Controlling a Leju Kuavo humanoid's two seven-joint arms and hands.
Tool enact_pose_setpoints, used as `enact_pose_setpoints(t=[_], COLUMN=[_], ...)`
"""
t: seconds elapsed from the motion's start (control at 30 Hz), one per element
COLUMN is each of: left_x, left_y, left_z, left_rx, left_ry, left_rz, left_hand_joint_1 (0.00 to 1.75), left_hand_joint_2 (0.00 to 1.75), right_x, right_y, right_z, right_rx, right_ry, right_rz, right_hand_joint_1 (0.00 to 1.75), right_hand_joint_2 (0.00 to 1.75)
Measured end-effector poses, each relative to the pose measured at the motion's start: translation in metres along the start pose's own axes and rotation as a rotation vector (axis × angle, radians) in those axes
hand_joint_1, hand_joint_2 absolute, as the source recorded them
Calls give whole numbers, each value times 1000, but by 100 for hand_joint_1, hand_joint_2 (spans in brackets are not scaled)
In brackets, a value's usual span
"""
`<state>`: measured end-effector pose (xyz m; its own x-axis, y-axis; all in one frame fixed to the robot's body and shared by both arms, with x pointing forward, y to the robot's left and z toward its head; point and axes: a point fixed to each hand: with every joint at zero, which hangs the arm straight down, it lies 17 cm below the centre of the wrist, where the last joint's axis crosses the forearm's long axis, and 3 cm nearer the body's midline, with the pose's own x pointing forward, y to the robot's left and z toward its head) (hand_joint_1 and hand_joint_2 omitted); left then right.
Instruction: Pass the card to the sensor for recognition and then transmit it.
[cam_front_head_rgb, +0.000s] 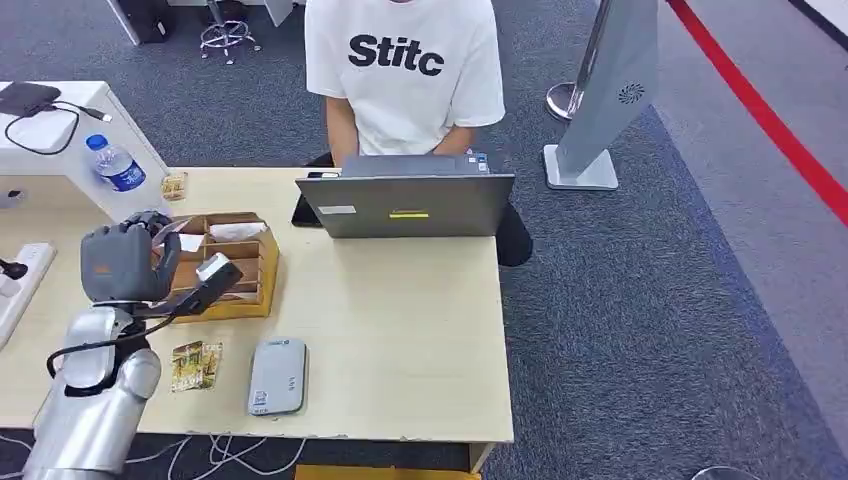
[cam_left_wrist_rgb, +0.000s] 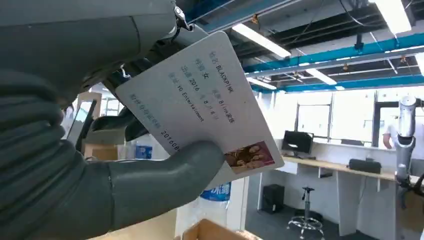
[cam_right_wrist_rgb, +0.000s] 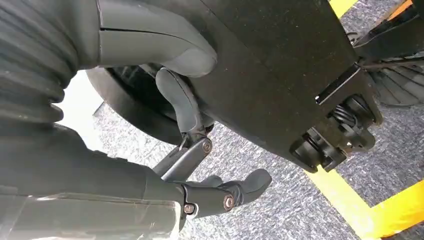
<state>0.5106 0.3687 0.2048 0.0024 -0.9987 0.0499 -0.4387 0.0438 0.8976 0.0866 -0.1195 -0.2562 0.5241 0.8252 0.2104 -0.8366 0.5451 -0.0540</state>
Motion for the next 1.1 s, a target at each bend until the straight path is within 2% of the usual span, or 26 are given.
enact_pose_setpoints(t=[0.67, 1.03, 1.1], left_x=[-13, -27, -32], left_y=[11, 28, 16], left_z=[-7, -42, -52], left_rx=[28, 64, 5], left_ry=[4, 33, 62], left_rz=[-39, -44, -39], left_hand_joint_1=[175, 175, 175], left_hand_joint_2=[175, 175, 175], right_x=[0, -1, 1], right_y=[0, -1, 0], right_z=[0, 0, 0], right_rx=[1, 1, 6], right_ry=[-2, -3, -9], right_rz=[0, 1, 4], right_hand_joint_1=[0, 0, 0], right_hand_joint_2=[175, 175, 175])
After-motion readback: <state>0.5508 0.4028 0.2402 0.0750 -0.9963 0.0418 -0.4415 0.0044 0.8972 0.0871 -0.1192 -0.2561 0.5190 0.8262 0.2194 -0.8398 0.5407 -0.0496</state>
